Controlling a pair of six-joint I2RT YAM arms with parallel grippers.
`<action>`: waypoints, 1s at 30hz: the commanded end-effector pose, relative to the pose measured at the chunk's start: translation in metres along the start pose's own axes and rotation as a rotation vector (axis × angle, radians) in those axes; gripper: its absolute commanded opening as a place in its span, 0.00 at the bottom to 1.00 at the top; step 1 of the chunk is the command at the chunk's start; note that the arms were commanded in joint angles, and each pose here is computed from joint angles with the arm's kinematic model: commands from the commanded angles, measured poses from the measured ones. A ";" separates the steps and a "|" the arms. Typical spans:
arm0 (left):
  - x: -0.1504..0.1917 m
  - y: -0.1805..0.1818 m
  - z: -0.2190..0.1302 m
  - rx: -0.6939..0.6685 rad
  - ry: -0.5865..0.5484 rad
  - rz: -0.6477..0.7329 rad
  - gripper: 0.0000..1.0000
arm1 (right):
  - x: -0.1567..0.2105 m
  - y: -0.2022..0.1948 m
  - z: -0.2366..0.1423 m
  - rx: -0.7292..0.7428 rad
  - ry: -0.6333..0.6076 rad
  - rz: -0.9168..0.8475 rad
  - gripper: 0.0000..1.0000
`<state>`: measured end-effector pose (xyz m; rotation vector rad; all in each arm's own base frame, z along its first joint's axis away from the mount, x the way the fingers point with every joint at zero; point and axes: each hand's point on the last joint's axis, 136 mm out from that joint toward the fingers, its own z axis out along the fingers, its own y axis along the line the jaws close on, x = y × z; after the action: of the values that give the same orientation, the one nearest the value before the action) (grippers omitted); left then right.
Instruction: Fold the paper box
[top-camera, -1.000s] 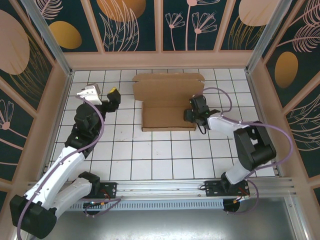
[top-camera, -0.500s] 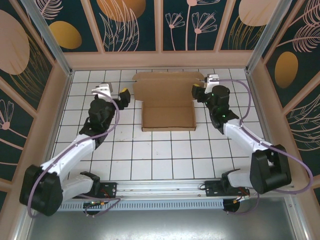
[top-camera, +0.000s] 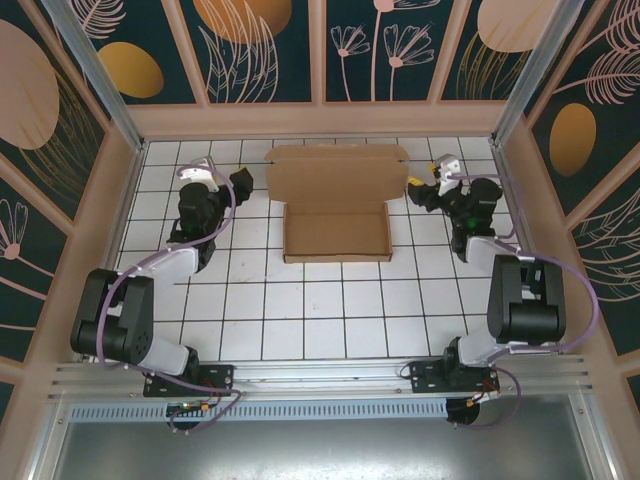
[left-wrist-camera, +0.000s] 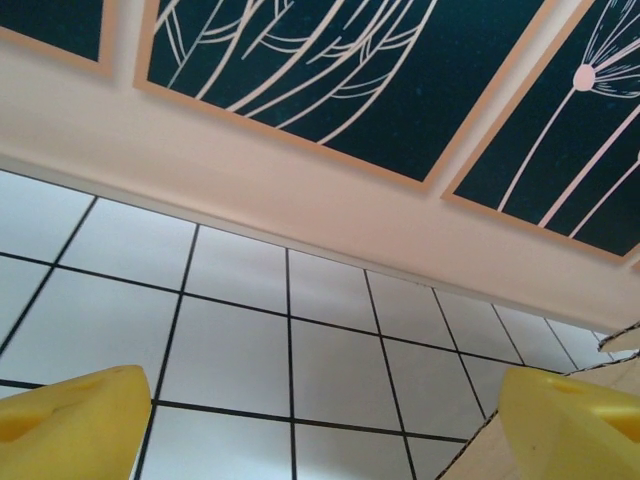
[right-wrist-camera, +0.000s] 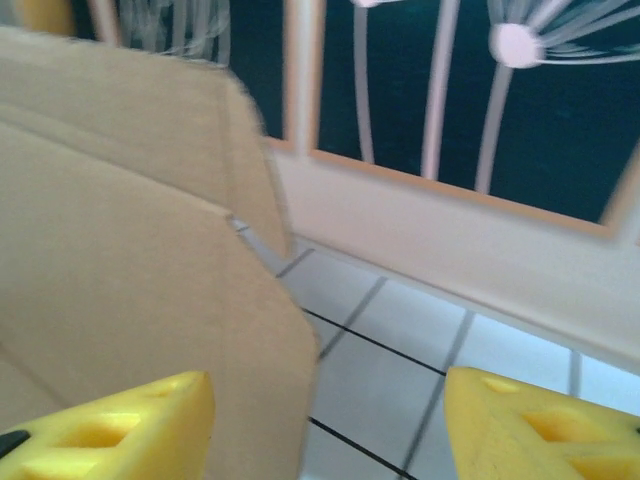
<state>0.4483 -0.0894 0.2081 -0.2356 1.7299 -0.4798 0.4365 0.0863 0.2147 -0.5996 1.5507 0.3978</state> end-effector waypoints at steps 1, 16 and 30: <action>-0.022 -0.015 0.006 0.087 -0.076 -0.052 0.90 | -0.018 0.020 0.011 -0.202 -0.081 -0.099 0.65; -0.022 0.008 0.029 0.110 -0.078 -0.171 0.88 | 0.022 0.011 0.051 -0.263 0.008 -0.092 0.61; -0.004 -0.013 0.108 0.276 0.055 -0.316 0.86 | 0.026 0.021 0.065 -0.091 0.081 -0.166 0.07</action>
<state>0.5496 -0.1075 0.1951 -0.3317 1.6927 -0.8432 0.4712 0.1446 0.1720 -0.8655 1.5476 0.4402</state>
